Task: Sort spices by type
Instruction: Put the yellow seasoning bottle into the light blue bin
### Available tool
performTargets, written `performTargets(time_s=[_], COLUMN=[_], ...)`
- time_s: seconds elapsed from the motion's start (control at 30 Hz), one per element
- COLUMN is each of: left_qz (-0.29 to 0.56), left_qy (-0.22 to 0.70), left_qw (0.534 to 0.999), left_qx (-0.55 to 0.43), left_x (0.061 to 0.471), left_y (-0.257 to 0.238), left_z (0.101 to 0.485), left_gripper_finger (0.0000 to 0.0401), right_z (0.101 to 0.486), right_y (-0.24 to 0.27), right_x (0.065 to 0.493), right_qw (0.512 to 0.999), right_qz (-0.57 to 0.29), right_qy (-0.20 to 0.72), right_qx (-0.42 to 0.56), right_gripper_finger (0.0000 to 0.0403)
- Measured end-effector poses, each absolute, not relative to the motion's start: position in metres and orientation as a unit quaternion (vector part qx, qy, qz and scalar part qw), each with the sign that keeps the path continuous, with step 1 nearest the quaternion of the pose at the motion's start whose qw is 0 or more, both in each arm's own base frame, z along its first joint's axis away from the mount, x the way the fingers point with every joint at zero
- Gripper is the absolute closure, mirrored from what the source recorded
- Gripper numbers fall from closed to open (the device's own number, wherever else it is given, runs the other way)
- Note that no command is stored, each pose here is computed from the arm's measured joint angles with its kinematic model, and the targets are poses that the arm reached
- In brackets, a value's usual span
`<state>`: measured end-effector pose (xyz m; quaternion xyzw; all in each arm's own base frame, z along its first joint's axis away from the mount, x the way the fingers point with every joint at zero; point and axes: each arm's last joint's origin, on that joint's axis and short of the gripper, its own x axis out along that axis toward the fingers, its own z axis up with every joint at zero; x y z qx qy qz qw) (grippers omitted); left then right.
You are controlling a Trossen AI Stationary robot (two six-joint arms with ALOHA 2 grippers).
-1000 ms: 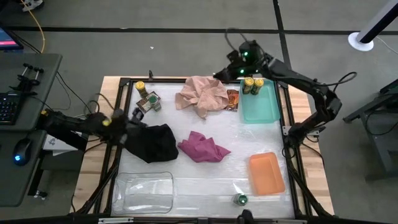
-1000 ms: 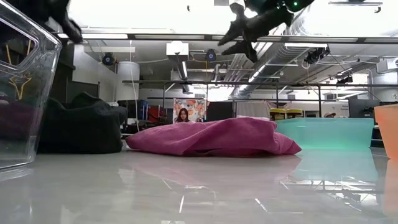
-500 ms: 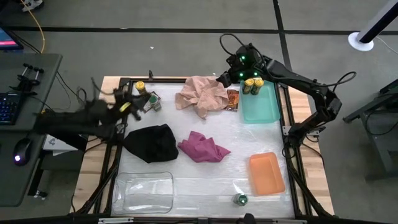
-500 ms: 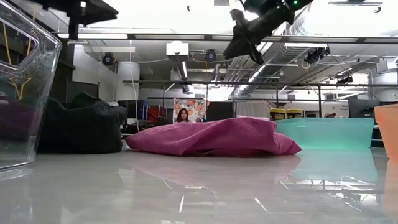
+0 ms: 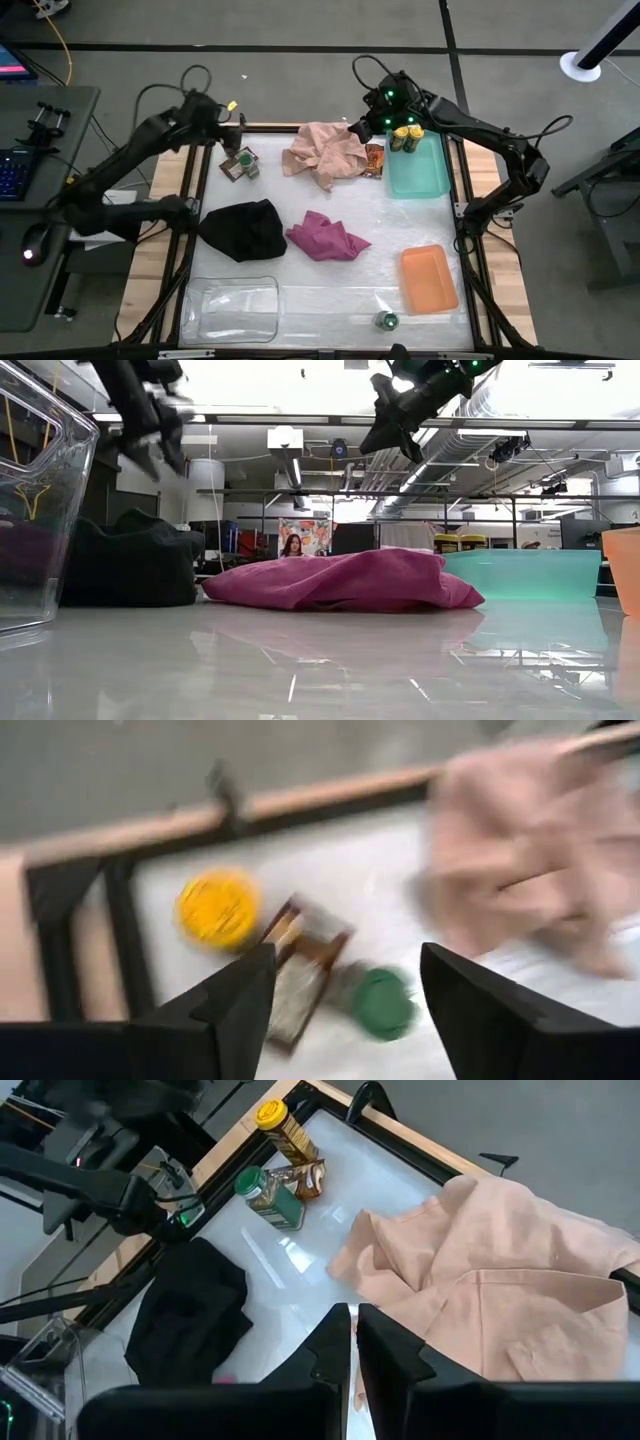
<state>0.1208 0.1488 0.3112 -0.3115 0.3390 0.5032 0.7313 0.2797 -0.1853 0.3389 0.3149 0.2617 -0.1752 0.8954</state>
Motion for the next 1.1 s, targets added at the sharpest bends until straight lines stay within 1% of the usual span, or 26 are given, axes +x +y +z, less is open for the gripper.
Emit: performTargets(time_s=[0.07, 0.13, 0.23, 0.4, 0.6, 0.8, 0.93, 1.1], left_qz=[0.527, 0.540, 0.552, 0.597, 0.630, 0.634, 0.637, 0.657], left_qy=[0.366, 0.386, 0.399, 0.410, 0.413, 0.383, 0.387, 0.355], left_qw=[0.689, 0.657, 0.630, 0.593, 0.562, 0.566, 0.550, 0.544], left_qx=[-0.338, -0.359, -0.374, -0.353, -0.341, -0.362, -0.377, -0.381], left_x=[0.121, 0.122, 0.125, 0.128, 0.135, 0.139, 0.135, 0.135], left_y=[0.161, 0.172, 0.185, 0.197, 0.206, 0.216, 0.222, 0.226], left_z=[0.298, 0.286, 0.274, 0.262, 0.250, 0.244, 0.239, 0.239], left_gripper_finger=[0.0157, 0.0156, 0.0155, 0.0155, 0.0155, 0.0155, 0.0155, 0.0155], right_z=[0.339, 0.339, 0.338, 0.338, 0.337, 0.337, 0.337, 0.337], right_y=[-0.185, -0.185, -0.185, -0.185, -0.184, -0.184, -0.184, -0.184], right_x=[0.280, 0.280, 0.279, 0.279, 0.279, 0.279, 0.279, 0.278], right_qw=[0.895, 0.895, 0.898, 0.899, 0.899, 0.899, 0.900, 0.900], right_qz=[-0.175, -0.175, -0.172, -0.170, -0.169, -0.169, -0.168, -0.167], right_qy=[0.262, 0.264, 0.268, 0.270, 0.276, 0.276, 0.277, 0.280], right_qx=[0.315, 0.313, 0.305, 0.299, 0.296, 0.296, 0.291, 0.288], right_gripper_finger=[0.0386, 0.0386, 0.0386, 0.0386, 0.0386, 0.0386, 0.0386, 0.0386])
